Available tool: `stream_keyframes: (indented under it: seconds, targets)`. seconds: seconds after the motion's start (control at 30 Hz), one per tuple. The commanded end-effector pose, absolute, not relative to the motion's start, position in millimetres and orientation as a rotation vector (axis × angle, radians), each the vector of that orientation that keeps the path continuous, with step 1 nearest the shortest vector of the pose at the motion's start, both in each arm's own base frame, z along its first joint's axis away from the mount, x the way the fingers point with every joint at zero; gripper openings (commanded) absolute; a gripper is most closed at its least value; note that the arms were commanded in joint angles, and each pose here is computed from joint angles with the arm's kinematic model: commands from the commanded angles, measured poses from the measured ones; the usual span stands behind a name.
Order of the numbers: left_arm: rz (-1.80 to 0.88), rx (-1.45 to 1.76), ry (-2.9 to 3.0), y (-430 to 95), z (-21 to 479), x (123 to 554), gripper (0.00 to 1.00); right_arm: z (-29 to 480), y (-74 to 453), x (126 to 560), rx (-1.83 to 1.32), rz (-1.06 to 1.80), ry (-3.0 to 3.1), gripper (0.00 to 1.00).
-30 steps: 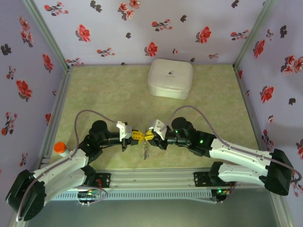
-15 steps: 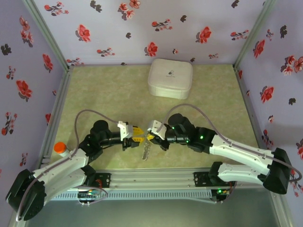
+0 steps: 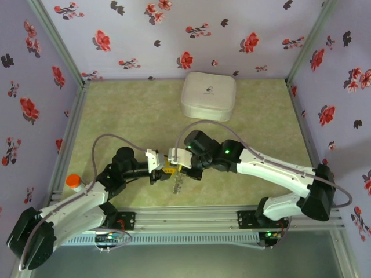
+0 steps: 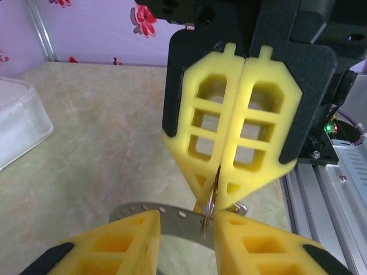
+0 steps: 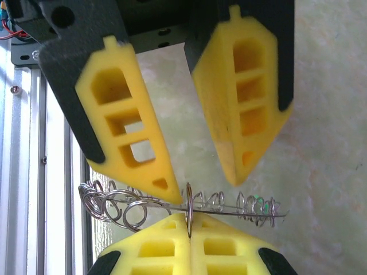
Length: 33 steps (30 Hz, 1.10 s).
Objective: Put the keys on the keyring
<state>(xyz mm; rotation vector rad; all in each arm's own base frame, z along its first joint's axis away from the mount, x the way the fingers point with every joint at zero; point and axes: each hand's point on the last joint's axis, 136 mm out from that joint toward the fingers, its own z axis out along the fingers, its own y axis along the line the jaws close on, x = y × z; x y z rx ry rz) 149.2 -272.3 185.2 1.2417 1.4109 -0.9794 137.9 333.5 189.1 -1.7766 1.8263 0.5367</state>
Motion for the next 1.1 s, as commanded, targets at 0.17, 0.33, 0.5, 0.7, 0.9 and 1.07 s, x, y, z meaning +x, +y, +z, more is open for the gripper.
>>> stream_keyframes:
  seconds: [0.17, 0.33, 0.5, 0.7, 0.9, 1.07]
  targets:
    - [-1.02, 1.277, 1.343, -276, 200, 139, 0.15, 209, 344, 134, -1.79, 0.564, 1.75, 0.0]
    - [-1.042, 1.284, 1.328, -277, 203, 135, 0.02, 216, 349, 132, -1.764, 0.611, 1.699, 0.0]
    - [-1.013, 1.268, 1.278, -276, 210, 136, 0.0, 221, 350, 137, -1.7, 0.617, 1.677, 0.28]
    - [-1.005, 1.22, 1.21, -274, 225, 137, 0.0, 229, 321, 144, -1.487, 0.667, 1.618, 0.45]
    - [-1.033, 1.221, 1.194, -276, 228, 134, 0.0, 226, 317, 137, -1.435, 0.742, 1.649, 0.41]
    - [-1.039, 1.225, 1.193, -276, 228, 133, 0.0, 221, 321, 137, -1.423, 0.771, 1.677, 0.3]
